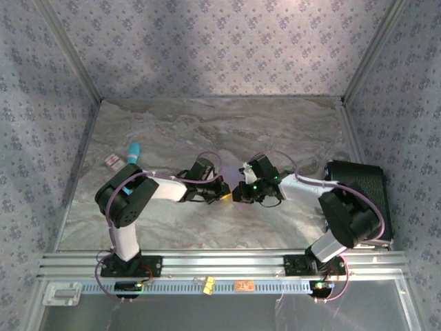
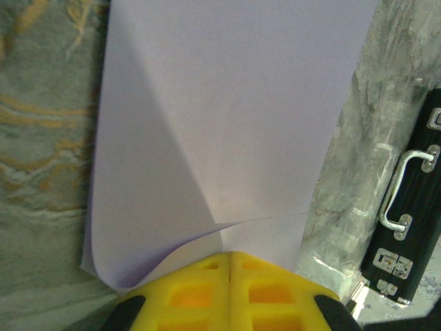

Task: Fold a paper plane with a square sheet of paper (pick it up from the middle)
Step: Third fold the triangle at the center of the table.

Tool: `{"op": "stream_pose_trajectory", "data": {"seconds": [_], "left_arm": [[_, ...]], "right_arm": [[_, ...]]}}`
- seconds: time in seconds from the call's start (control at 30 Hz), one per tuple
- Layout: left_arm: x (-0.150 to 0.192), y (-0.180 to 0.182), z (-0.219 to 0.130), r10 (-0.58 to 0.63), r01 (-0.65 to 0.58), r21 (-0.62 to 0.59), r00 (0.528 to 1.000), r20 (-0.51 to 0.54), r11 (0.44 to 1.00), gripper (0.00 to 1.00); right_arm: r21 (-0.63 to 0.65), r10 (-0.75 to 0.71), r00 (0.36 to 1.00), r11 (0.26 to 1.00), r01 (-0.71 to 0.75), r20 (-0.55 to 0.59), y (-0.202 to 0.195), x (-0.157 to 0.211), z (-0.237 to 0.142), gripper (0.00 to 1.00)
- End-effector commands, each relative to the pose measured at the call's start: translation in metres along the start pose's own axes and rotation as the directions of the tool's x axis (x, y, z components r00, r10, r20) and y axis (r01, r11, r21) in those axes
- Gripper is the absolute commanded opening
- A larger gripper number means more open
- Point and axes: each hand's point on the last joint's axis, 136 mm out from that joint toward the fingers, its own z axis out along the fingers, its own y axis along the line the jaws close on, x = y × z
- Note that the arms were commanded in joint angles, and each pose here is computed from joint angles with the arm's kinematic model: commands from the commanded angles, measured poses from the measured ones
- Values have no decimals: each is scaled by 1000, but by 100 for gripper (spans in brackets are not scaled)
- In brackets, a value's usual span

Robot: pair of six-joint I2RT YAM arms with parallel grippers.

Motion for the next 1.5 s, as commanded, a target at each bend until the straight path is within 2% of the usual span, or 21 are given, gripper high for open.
{"op": "stream_pose_trajectory", "data": {"seconds": [0.0,0.1,0.3,0.8,0.9,1.07,1.17,1.33,1.47], "left_arm": [[9,36,4,-31,29,-115,999,-17,993,2],[9,36,4,-33,31,-114,999,-19,993,2],[9,38,2,-33,32,-121,999,-8,992,2],[7,44,0,-42,41,-131,999,-2,991,2],[7,44,0,-44,44,-128,999,-2,991,2],[7,43,-1,-39,39,-124,999,-2,991,2],[7,43,-1,-40,40,-124,999,-3,992,2],[7,41,-1,-37,36,-118,999,-4,992,2],[7,39,-1,-34,34,-112,999,-6,993,2]], "right_arm": [[8,21,1000,1000,-21,-22,1,-5,9,8],[37,41,998,999,-39,-44,-9,0,16,8],[106,92,991,991,-81,-98,-36,33,20,8],[96,124,987,989,-114,-101,-48,66,1,10],[59,104,991,993,-100,-84,-38,61,-5,10],[-1,72,997,997,-72,-1,-9,32,-23,10],[-13,62,998,998,-61,13,-2,17,-19,10],[0,67,998,998,-67,7,-3,1,-1,10],[63,98,995,993,-97,-13,-21,2,12,10]]}}
